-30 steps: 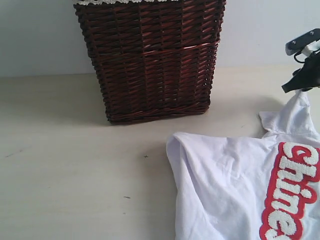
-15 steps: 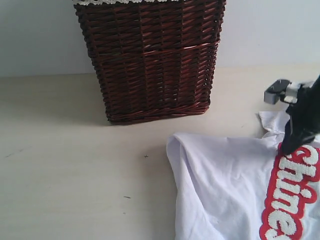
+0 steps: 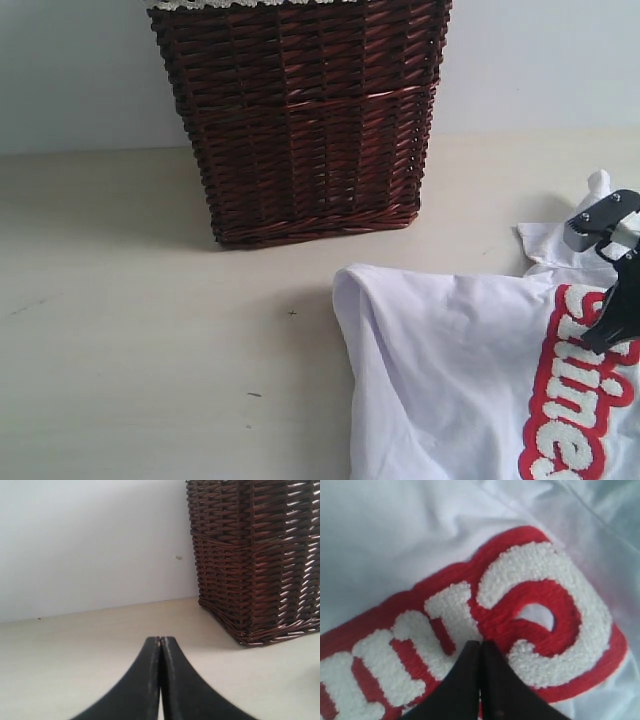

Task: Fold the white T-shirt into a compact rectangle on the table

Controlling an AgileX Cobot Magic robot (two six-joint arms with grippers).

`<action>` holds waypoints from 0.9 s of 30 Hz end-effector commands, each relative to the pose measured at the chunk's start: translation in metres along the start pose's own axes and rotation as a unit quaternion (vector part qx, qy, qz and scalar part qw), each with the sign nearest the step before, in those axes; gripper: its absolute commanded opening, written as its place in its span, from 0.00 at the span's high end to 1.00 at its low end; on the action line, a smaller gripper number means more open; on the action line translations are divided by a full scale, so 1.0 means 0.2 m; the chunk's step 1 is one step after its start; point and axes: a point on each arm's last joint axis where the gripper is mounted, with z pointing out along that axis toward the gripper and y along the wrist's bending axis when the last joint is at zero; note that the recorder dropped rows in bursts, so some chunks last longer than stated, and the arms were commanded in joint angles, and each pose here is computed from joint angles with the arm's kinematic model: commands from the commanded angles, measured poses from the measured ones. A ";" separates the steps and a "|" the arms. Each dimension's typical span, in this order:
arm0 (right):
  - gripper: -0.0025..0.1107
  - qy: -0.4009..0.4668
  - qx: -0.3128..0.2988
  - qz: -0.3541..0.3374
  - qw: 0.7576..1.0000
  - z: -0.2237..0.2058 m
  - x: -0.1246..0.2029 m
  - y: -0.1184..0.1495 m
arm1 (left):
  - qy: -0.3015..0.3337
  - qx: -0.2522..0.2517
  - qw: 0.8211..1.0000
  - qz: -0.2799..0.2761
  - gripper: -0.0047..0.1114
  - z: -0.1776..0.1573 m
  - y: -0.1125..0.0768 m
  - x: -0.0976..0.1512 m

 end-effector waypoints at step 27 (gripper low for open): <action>0.98 -0.378 0.181 0.351 0.837 -0.49 -0.19 -0.17 | -0.003 0.002 1.000 -0.003 0.96 0.00 0.00 0.00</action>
